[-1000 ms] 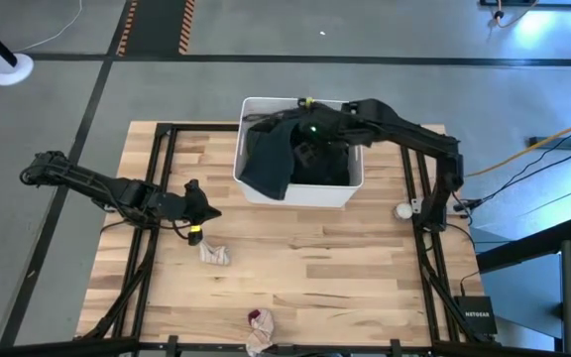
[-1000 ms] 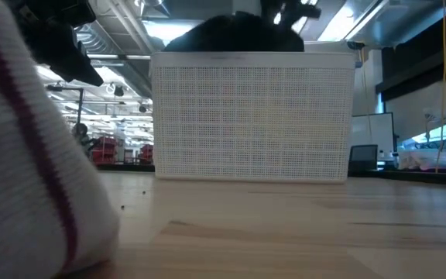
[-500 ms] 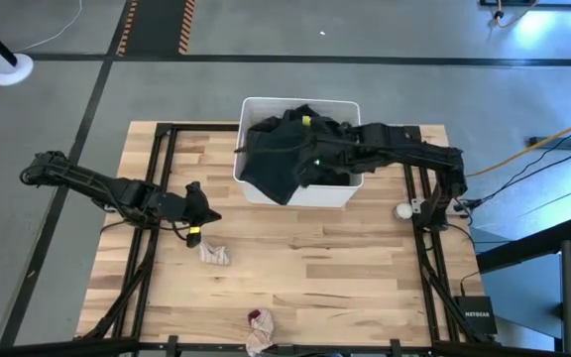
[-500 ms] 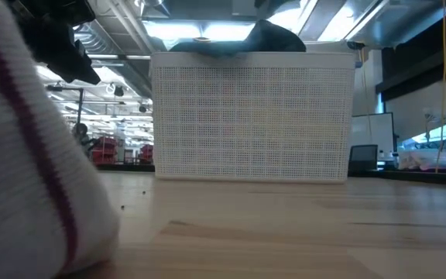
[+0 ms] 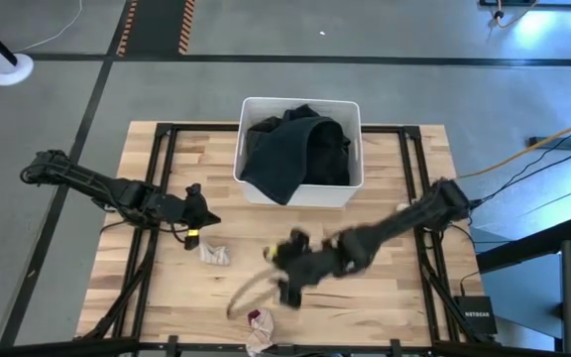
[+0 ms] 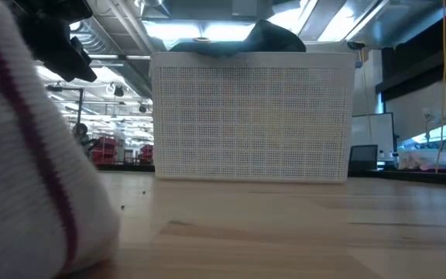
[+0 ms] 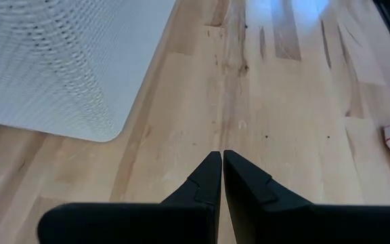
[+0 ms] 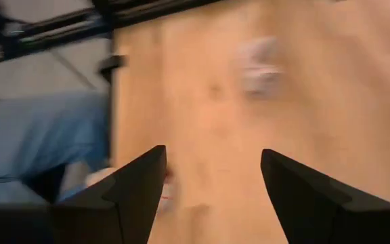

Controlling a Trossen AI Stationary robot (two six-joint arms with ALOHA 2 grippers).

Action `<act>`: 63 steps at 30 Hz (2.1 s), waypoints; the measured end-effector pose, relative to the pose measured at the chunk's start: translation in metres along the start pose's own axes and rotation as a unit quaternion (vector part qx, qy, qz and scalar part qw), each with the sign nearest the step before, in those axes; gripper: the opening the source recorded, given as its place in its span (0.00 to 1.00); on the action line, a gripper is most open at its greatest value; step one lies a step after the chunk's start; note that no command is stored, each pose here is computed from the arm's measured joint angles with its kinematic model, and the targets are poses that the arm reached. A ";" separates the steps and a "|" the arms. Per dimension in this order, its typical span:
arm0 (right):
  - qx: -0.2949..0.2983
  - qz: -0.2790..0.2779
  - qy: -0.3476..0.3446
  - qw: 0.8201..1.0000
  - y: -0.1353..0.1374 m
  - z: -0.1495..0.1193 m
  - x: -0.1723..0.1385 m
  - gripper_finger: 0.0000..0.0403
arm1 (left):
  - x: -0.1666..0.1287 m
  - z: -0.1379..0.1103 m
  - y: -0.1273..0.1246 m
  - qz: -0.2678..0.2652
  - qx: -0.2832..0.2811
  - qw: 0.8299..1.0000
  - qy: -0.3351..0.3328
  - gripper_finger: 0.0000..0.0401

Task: Sort clothes
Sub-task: Put the top red sock into the white laundry organizer

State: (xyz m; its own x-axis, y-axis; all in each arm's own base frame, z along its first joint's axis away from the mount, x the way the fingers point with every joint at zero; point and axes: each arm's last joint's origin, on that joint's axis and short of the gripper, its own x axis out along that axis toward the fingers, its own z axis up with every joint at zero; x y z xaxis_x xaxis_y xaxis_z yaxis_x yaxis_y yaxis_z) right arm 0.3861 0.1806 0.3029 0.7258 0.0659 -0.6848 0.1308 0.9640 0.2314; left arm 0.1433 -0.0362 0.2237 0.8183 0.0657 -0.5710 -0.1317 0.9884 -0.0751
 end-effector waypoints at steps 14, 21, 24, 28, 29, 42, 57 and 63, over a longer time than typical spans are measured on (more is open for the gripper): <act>-0.077 0.073 -0.015 0.994 0.073 -0.066 0.100 0.65 | 0.000 0.000 0.000 0.001 -0.008 1.000 0.000 0.03; -0.087 0.069 0.022 0.994 0.072 -0.085 0.127 0.65 | 0.001 -0.002 0.000 0.002 -0.014 1.000 0.003 0.03; -0.067 0.061 0.046 0.995 0.068 -0.089 0.130 0.65 | 0.003 -0.005 0.001 0.004 -0.014 1.000 0.008 0.03; -0.064 0.067 0.051 0.994 0.067 -0.088 0.131 0.65 | 0.004 -0.008 0.001 0.005 -0.013 1.000 0.012 0.03; -0.063 0.071 0.053 0.994 0.067 -0.088 0.131 0.65 | 0.004 -0.008 0.001 0.005 -0.013 1.000 0.012 0.03; -0.047 0.065 0.062 0.995 0.049 -0.068 0.136 0.65 | 0.004 -0.006 0.001 0.001 -0.016 1.000 0.001 0.03; -0.081 -0.100 -0.009 0.992 0.010 -0.046 0.145 0.65 | 0.022 -0.021 -0.012 -0.110 -0.034 0.991 0.068 0.05; -0.103 -0.138 -0.024 0.985 0.009 -0.046 0.144 0.65 | 0.035 -0.029 -0.018 -0.107 -0.006 0.989 0.103 0.19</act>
State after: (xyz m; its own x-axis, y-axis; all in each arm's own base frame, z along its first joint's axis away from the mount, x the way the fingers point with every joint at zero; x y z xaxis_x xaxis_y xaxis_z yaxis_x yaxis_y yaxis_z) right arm 0.4607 0.2107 0.1748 0.7134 -0.2130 -0.6677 0.1914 0.9757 -0.1067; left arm 0.1582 -0.0557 0.1815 0.6975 -0.1742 -0.6951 0.0239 0.9751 -0.2204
